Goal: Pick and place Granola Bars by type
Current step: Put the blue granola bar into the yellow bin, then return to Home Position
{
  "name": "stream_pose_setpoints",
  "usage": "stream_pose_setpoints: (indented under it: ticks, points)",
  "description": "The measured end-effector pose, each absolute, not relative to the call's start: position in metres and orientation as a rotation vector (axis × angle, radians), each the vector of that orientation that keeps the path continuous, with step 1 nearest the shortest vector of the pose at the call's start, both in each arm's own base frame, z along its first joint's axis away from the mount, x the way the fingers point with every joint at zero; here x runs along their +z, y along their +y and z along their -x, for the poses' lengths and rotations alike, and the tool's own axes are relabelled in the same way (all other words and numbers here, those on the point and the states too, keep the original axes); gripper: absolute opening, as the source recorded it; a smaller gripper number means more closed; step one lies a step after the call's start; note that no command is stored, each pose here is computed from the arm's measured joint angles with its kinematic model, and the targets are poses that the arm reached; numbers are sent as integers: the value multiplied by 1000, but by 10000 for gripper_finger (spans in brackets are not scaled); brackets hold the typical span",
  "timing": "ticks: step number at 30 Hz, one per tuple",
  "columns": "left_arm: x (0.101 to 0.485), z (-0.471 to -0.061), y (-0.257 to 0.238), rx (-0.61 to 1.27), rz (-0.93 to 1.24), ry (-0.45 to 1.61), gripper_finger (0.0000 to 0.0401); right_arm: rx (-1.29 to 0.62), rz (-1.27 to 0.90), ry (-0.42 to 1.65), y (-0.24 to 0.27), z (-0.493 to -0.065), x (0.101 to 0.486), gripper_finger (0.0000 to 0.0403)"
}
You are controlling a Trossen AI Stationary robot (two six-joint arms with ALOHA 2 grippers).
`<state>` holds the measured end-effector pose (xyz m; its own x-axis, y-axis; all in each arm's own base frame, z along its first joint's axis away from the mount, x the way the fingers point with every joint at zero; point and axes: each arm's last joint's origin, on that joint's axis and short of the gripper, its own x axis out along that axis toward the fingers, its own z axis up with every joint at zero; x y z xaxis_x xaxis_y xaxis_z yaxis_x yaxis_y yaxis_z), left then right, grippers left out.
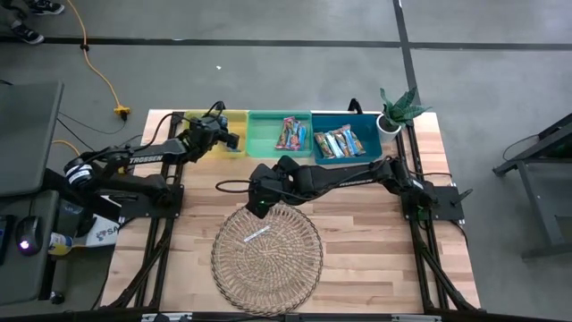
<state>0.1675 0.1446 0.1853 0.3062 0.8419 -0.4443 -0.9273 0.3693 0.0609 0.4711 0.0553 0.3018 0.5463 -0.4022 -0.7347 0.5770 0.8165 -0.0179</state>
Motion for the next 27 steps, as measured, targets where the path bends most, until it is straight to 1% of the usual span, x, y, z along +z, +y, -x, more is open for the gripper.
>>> stream_pose_setpoints:
  ticks: [3,6,11,14,18,22,27]
  points:
    - [186,-168,145,1179,215,431,67,-583,-239,806,55,-471,302,227]
    - [186,-168,145,1173,213,434,87,-582,-241,806,55,-471,302,227]
    - [187,-169,145,1169,214,424,149,-583,-244,805,55,-471,302,227]
    - [192,-171,146,1153,214,366,186,-584,-243,805,55,-471,302,227]
    - [199,-172,147,1138,200,297,220,-588,-241,816,55,-470,301,227]
    - [200,-174,147,1099,183,295,237,-607,-246,843,55,-467,299,227]
    - [199,-176,145,1009,227,300,241,-636,-240,881,54,-463,297,227]
